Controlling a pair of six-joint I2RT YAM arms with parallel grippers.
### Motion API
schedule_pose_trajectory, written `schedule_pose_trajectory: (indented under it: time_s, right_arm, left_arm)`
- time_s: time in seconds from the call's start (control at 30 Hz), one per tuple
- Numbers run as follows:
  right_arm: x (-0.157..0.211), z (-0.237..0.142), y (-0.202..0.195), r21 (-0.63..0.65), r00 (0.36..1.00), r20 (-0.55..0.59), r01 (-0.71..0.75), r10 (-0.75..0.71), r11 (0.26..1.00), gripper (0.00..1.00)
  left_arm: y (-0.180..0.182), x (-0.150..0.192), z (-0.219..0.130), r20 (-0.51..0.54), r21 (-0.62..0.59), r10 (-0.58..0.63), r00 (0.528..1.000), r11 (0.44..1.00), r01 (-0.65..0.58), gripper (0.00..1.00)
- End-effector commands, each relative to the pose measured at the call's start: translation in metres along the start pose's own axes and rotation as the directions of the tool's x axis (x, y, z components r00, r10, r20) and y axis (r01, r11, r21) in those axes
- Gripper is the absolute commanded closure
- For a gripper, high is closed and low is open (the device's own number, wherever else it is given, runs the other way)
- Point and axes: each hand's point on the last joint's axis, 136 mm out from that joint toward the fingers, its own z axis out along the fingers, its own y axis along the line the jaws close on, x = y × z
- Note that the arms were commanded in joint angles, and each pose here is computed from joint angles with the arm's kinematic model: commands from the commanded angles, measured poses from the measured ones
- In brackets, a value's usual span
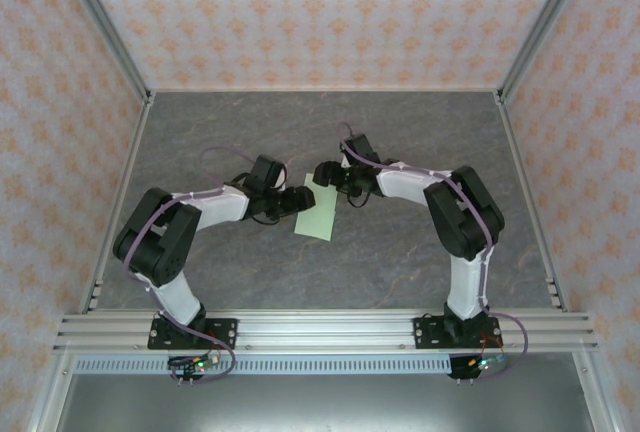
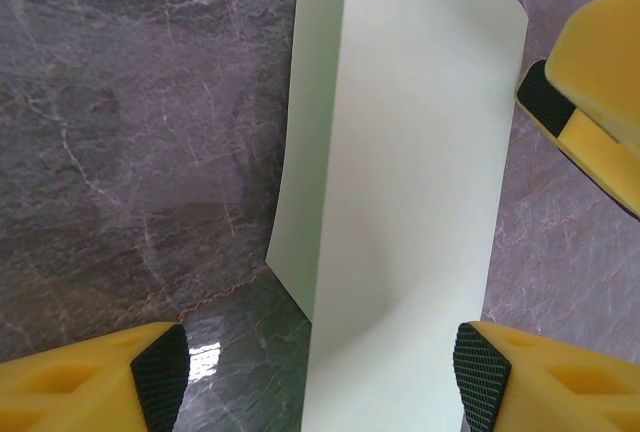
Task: Fold a paper plane with a square sheet of paper (fold left side to right side)
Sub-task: Third fold the triangle at the center of the table.
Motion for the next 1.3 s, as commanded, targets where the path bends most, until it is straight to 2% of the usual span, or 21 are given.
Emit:
schedule_pose_trajectory:
  time_s: [0.0, 0.23, 0.47, 0.67, 0.93, 1.27]
  right_arm:
    - [-0.003, 0.007, -0.008, 0.02, 1.0, 0.0, 0.013, -0.013, 1.0, 0.28]
    - [0.001, 0.013, -0.01, 0.017, 1.0, -0.017, 0.007, -0.007, 1.0, 0.29]
    - [0.003, 0.014, -0.011, 0.016, 1.0, -0.024, 0.007, -0.006, 1.0, 0.29]
    - [0.005, 0.014, -0.011, 0.01, 0.999, -0.031, 0.01, -0.01, 1.0, 0.29]
    - [0.004, 0.01, -0.009, 0.005, 0.999, -0.02, 0.026, -0.026, 1.0, 0.28]
    - [-0.011, -0.007, 0.005, -0.017, 0.995, 0.045, 0.089, -0.089, 0.996, 0.24]
  left_arm:
    - [-0.009, -0.005, 0.007, -0.001, 0.048, -0.002, 1.0, 0.999, 0.002, 0.26]
    - [-0.016, -0.004, 0.013, -0.021, 0.091, -0.017, 1.0, 0.996, 0.019, 0.29]
    - [-0.019, -0.005, 0.012, -0.024, 0.104, -0.022, 0.999, 0.994, 0.025, 0.38]
    - [-0.026, -0.008, 0.01, -0.021, 0.133, -0.029, 0.999, 0.991, 0.032, 0.51]
    - [-0.025, -0.005, 0.004, -0.017, 0.118, -0.024, 1.0, 0.993, 0.026, 0.75]
    - [-0.013, 0.013, 0.01, -0.036, 0.084, -0.037, 0.999, 0.996, 0.04, 0.91]
